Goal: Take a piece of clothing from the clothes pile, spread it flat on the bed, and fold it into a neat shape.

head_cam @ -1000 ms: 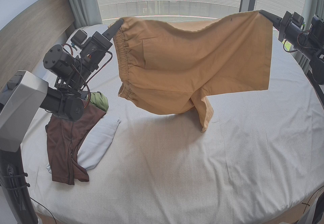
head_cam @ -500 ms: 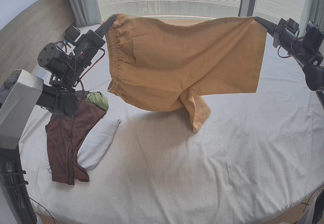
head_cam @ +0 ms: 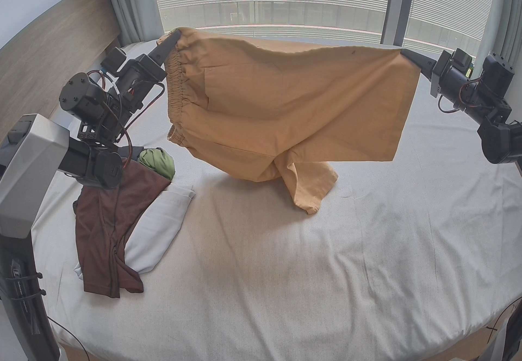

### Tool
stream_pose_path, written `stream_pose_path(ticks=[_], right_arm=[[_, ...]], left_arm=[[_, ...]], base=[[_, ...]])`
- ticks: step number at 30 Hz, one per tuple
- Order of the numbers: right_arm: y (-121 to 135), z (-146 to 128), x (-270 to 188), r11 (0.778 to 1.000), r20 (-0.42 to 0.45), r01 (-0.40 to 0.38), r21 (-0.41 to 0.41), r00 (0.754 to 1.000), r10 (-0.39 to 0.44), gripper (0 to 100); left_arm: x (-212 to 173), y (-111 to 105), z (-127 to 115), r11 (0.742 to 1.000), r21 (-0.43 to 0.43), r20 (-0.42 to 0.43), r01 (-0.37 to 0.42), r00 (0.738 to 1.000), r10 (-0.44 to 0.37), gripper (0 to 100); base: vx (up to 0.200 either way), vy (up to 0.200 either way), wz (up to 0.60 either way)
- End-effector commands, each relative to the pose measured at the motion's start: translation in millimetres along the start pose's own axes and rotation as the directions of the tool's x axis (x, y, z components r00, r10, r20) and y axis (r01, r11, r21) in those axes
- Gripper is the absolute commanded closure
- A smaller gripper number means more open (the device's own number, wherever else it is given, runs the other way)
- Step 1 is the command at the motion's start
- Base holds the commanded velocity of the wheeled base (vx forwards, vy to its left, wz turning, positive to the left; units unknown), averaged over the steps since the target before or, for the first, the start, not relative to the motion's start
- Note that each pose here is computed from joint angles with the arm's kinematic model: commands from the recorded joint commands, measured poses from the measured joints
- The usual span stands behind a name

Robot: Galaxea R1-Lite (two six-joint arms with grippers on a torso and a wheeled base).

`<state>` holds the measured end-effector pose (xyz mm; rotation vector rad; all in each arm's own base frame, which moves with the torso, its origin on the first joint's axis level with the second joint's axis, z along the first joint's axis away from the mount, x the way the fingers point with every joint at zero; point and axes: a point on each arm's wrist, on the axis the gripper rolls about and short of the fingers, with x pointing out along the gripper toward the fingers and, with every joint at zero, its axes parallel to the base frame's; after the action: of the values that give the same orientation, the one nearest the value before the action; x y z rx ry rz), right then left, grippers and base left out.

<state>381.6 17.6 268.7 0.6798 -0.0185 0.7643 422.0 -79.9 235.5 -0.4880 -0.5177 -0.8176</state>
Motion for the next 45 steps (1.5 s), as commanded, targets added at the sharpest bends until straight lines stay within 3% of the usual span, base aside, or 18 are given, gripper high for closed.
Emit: stream_pose_path(ticks=[1, 19, 25, 45], right_arm=[[-8.4, -14.9, -6.6, 1.0, -0.017, 0.018, 0.018, 1.0, -0.017, 100], [-41.3, -72.5, -25.3, 0.996, -0.11, 0.083, 0.021, 0.991, -0.08, 100], [-43.4, -88.1, -29.7, 0.997, -0.133, 0.081, 0.017, 0.988, -0.078, 100], [-61.5, -147.0, -51.1, 0.995, -0.214, 0.099, -0.006, 0.972, -0.098, 100]], left_arm=[[-8.6, 6.9, -14.3, 0.999, 0.033, -0.038, -0.03, 0.999, 0.031, 100], [-45.7, 5.9, -18.8, 0.999, 0.028, -0.194, -0.044, 0.98, 0.049, 100], [-72.6, 14.9, -26.8, 0.995, 0.101, -0.311, 0.004, 0.95, 0.028, 100], [-128.0, 15.5, -39.4, 0.99, 0.124, -0.487, 0.062, 0.873, 0.006, 100]], base=[[0.0, 0.0, 0.0], [0.0, 0.0, 0.0], [0.0, 0.0, 0.0], [0.0, 0.0, 0.0]])
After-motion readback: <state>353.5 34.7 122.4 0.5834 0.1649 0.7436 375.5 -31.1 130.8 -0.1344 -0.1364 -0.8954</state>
